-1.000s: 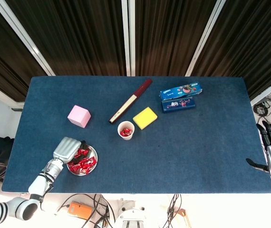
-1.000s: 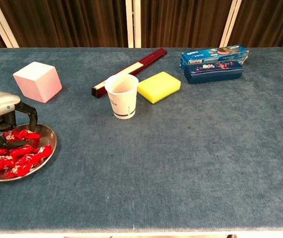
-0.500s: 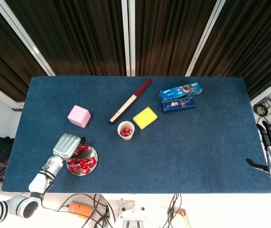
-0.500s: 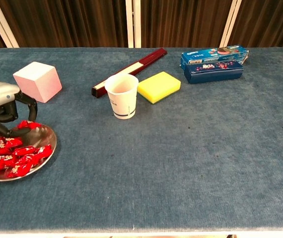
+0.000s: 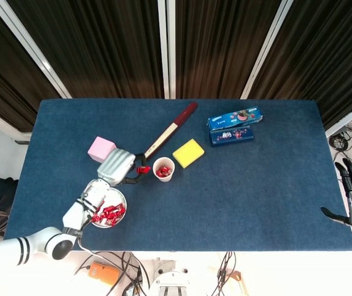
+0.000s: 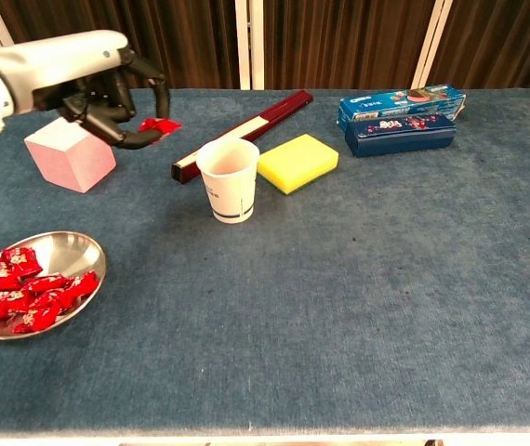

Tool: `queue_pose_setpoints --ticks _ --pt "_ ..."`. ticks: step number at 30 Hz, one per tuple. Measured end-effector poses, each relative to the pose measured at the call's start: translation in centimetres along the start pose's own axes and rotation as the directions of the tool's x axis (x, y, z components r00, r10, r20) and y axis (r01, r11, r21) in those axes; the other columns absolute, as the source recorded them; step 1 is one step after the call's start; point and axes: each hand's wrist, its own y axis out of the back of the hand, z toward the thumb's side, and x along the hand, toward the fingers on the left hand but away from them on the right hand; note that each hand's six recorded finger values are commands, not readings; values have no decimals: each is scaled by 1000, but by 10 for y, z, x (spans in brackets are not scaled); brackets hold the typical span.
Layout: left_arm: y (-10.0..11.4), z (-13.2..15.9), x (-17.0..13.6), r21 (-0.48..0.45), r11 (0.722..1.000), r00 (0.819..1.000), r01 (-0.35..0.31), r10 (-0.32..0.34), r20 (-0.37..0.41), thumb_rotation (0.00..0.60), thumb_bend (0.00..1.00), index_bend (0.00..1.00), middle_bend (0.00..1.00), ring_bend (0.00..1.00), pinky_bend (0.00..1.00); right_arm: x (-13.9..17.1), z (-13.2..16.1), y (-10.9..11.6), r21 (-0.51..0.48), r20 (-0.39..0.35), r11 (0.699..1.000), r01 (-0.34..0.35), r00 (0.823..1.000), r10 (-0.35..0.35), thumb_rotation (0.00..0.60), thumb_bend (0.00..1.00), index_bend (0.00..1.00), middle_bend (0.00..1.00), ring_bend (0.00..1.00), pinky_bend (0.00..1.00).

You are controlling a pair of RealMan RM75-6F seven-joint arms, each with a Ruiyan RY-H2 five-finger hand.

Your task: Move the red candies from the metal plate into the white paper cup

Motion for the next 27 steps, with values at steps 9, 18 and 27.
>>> queue_pose_setpoints --ticks 9,18,27 --pt "-10 21 39 -15 999 999 49 -49 12 572 367 548 992 927 888 1 -5 -1 -5 9 1000 -2 1000 2 600 16 0 0 0 0" --pt "-24 23 44 -4 998 998 66 -66 0 600 156 350 993 926 888 0 -6 -2 -5 9 1000 -5 1000 5 600 16 0 0 0 0" --pt "3 3 0 38 998 999 -53 53 1 600 200 350 993 924 888 -1 -7 -2 -11 9 1000 -5 1000 5 600 15 0 0 0 0"
